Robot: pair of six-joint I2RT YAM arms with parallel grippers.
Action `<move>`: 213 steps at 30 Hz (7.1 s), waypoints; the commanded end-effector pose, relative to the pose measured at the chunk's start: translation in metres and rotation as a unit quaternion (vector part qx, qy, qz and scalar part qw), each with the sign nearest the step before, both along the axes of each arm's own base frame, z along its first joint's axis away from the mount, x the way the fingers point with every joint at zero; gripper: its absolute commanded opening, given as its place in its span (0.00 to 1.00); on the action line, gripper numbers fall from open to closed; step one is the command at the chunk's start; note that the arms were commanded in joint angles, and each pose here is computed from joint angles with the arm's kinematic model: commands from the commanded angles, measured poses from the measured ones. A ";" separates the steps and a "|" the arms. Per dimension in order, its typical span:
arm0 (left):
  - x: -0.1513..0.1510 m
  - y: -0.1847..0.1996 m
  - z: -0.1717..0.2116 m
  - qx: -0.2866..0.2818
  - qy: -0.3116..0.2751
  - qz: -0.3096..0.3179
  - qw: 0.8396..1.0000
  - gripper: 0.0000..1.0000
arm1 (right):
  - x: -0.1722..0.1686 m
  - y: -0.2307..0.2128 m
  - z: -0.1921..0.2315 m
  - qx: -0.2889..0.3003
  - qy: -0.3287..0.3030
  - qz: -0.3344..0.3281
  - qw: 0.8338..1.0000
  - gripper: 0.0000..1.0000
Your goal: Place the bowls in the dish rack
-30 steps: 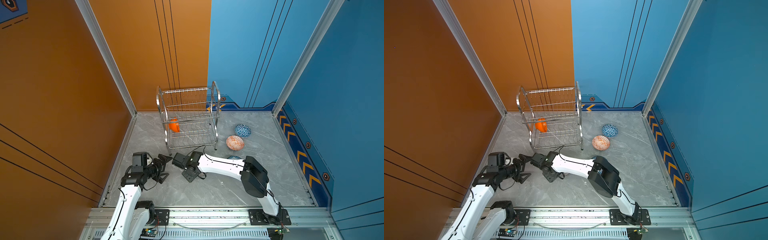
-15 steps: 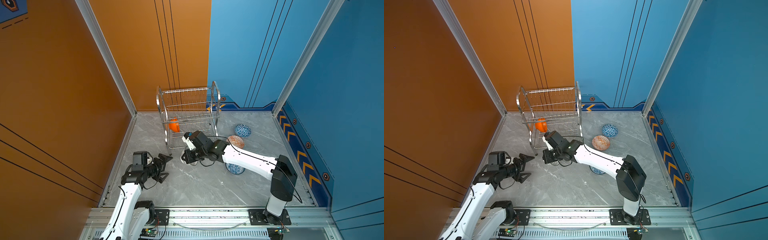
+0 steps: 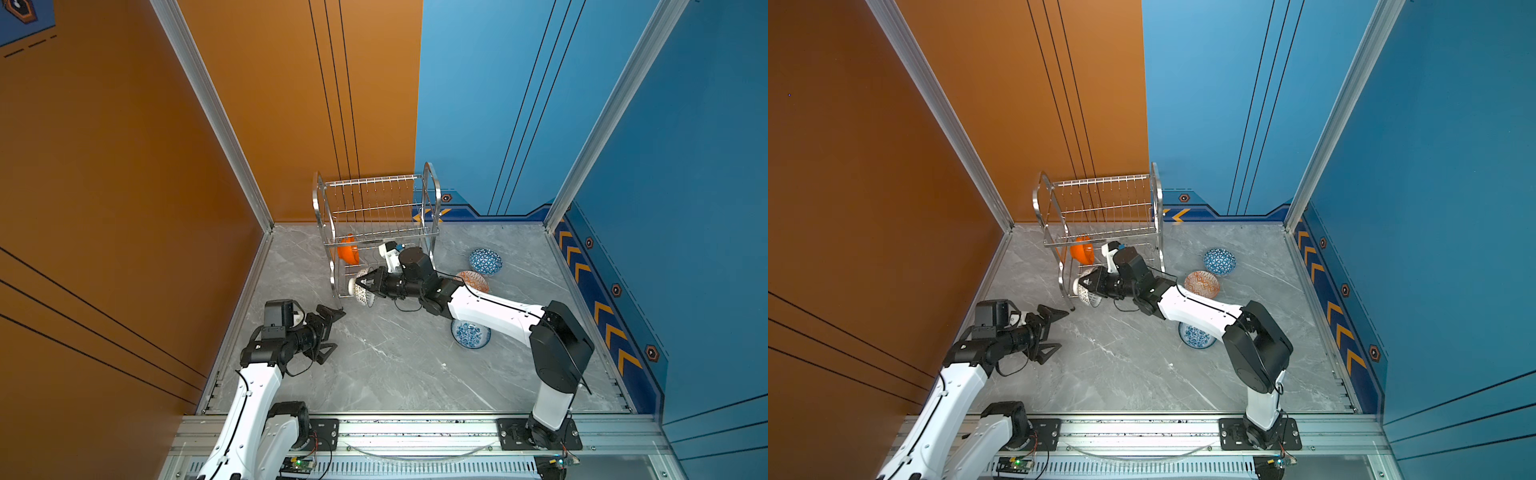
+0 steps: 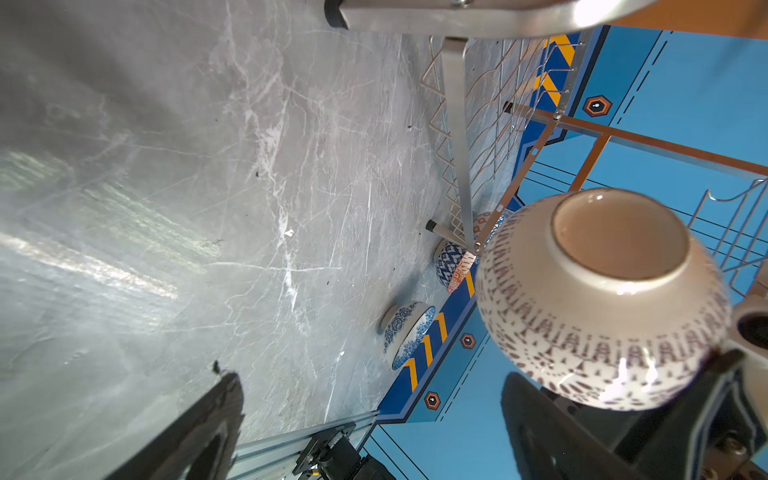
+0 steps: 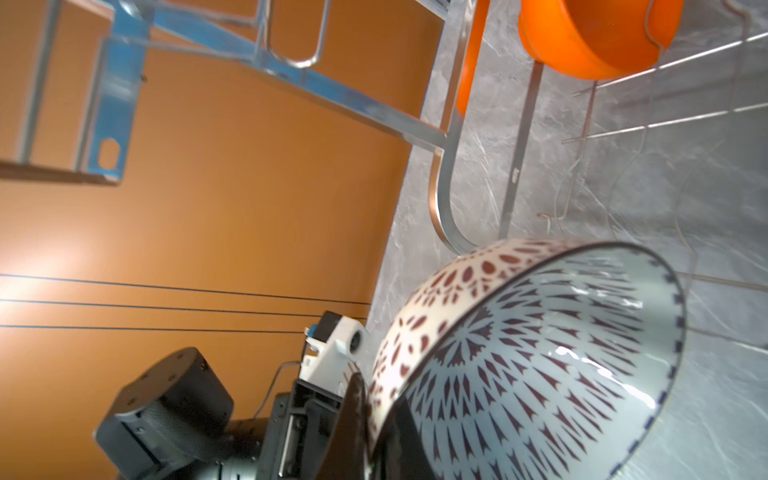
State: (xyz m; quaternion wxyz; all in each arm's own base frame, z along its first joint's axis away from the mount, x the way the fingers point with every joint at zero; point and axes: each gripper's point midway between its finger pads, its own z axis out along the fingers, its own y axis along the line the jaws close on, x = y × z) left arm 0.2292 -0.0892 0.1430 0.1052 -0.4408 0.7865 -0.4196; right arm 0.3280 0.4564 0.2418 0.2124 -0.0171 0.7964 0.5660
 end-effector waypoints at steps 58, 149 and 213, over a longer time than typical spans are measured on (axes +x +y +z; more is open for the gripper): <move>-0.015 -0.005 0.006 0.018 0.031 -0.056 0.998 0.98 | 0.169 -0.011 -0.008 0.147 -0.033 -0.127 0.980 0.00; -0.016 -0.008 -0.014 0.027 0.069 -0.070 0.995 0.98 | 0.232 -0.029 -0.101 0.015 -0.102 -0.217 0.971 0.02; -0.022 -0.007 -0.013 0.026 0.069 -0.071 0.995 0.98 | 0.214 -0.058 -0.121 -0.168 -0.146 -0.175 0.959 0.16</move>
